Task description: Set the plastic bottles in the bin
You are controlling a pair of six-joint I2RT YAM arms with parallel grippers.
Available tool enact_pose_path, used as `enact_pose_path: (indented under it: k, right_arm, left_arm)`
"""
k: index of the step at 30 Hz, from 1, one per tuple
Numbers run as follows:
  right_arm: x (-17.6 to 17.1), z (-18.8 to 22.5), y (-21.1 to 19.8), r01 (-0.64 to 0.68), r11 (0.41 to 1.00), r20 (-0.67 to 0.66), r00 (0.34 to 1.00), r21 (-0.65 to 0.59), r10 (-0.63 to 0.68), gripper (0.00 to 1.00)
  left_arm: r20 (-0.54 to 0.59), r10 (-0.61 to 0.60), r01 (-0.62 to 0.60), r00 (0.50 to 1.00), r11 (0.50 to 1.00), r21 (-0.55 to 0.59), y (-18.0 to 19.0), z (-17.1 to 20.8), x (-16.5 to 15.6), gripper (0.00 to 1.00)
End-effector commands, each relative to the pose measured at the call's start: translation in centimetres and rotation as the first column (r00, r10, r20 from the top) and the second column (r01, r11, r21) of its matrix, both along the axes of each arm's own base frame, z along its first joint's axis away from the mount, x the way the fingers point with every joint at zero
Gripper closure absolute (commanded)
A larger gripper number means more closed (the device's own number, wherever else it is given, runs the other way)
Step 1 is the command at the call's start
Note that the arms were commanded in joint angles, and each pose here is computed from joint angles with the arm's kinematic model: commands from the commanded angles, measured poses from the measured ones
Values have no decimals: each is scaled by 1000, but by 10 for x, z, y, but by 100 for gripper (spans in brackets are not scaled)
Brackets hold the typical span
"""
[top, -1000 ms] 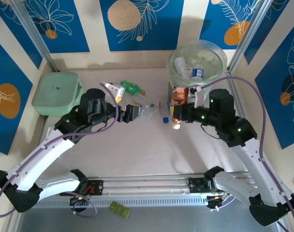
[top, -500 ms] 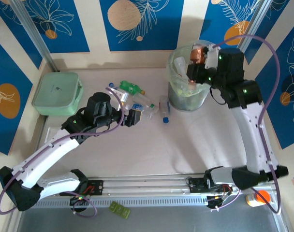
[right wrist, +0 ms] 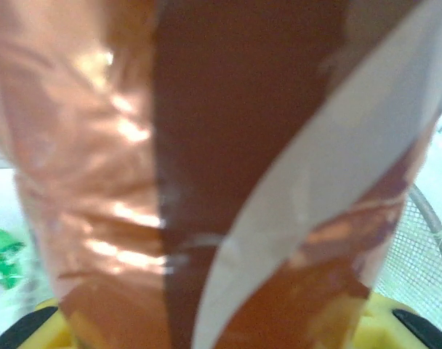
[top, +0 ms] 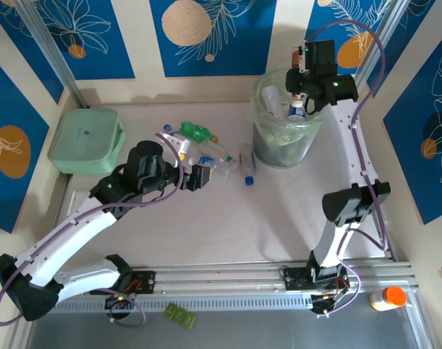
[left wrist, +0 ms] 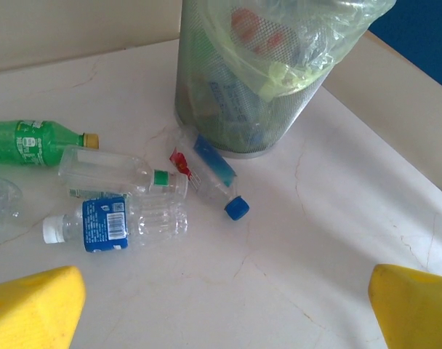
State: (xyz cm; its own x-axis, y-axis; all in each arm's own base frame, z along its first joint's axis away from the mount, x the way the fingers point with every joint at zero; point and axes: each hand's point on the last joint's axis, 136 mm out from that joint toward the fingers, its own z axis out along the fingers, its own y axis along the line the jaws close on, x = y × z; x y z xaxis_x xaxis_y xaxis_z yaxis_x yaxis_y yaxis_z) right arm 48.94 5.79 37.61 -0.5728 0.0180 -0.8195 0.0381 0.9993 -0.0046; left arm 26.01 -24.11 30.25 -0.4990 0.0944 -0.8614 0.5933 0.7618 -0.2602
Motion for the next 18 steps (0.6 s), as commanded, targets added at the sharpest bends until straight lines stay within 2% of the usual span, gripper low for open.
enact_pose_path:
  k: [1, 5, 12, 18]
  right_arm:
    - [7, -3, -22, 72, 992, -11, 997, -102, -73, 80]
    - [20, -28, -33, 111, 975, -64, 990, -190, -125, 80]
    - [29, -63, -54, 145, 909, -109, 973, -392, -203, 79]
    - [32, -105, -56, 120, 908, -204, 955, -401, -216, 78]
  left_arm:
    - [16, 9, -9, 1000, 1000, -21, 0, 5, 2, 0]
    - [19, 10, -9, 1000, 1000, -20, 0, 6, 3, 1]
    - [27, 26, -25, 999, 1000, -14, 2, 5, 5, 1]
    - [51, 54, -55, 997, 999, 0, 9, 8, 6, 1]
